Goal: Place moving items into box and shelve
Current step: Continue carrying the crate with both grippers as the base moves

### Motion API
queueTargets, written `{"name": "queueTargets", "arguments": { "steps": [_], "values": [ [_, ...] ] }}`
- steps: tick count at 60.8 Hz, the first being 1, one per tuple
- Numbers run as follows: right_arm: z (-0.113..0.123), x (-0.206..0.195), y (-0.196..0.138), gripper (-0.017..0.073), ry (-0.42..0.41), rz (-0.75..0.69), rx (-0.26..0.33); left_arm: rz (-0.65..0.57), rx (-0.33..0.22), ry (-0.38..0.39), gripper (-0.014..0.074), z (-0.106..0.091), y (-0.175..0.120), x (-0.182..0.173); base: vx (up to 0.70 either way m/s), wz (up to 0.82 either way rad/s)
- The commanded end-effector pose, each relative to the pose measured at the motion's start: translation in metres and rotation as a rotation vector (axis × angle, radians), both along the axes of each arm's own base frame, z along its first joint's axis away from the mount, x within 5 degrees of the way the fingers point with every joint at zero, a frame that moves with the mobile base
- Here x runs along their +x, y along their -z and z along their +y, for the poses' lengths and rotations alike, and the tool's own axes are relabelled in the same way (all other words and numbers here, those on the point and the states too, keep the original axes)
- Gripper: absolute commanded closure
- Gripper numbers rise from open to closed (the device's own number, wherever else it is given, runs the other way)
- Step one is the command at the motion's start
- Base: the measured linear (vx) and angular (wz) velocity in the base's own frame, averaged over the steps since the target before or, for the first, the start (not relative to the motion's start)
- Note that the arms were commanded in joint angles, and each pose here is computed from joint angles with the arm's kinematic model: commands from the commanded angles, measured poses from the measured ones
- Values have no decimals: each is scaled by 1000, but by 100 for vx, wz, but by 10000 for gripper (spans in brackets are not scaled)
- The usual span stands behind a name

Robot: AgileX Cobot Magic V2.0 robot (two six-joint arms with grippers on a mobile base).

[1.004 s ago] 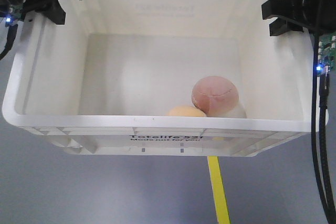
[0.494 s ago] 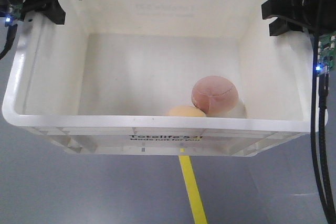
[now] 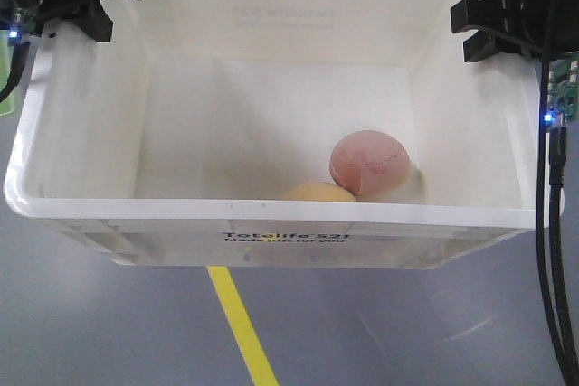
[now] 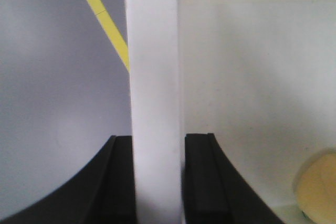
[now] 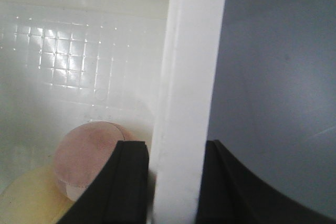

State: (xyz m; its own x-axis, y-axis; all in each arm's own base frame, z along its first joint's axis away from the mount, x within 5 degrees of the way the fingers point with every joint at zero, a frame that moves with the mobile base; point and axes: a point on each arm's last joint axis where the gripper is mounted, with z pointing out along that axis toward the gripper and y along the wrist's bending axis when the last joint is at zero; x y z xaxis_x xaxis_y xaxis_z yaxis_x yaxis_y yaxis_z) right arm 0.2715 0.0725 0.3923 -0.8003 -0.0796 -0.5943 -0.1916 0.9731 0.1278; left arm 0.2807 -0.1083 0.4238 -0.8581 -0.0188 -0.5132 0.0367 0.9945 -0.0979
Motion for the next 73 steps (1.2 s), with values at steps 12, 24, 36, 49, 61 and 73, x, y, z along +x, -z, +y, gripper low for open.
{"name": "queueTargets", "arguments": {
  "steps": [12,24,36,49,61,73],
  "values": [
    [8,-6,-35,565,-16,-193,140,-122,-139,46,597,-6,-30,-15,34,-67],
    [8,-6,-35,565,-16,-192,141,-122,-139,46,597,-6,-30,-15,32,-67],
    [8,-6,-35,565,-16,-192,141,-122,-139,46,597,-6,-30,-15,32,-64],
    [8,-6,-35,565,-17,-191,141,-123,-137,45,597,-6,-30,-15,31,-61],
    [8,-6,-35,565,-17,-191,143,-123,-136,45,597,-6,-30,-15,32,-53],
    [8,-6,-35,565,-17,-191,144,-122,-140,46,597,-6,-30,-15,32,-48]
  ]
}}
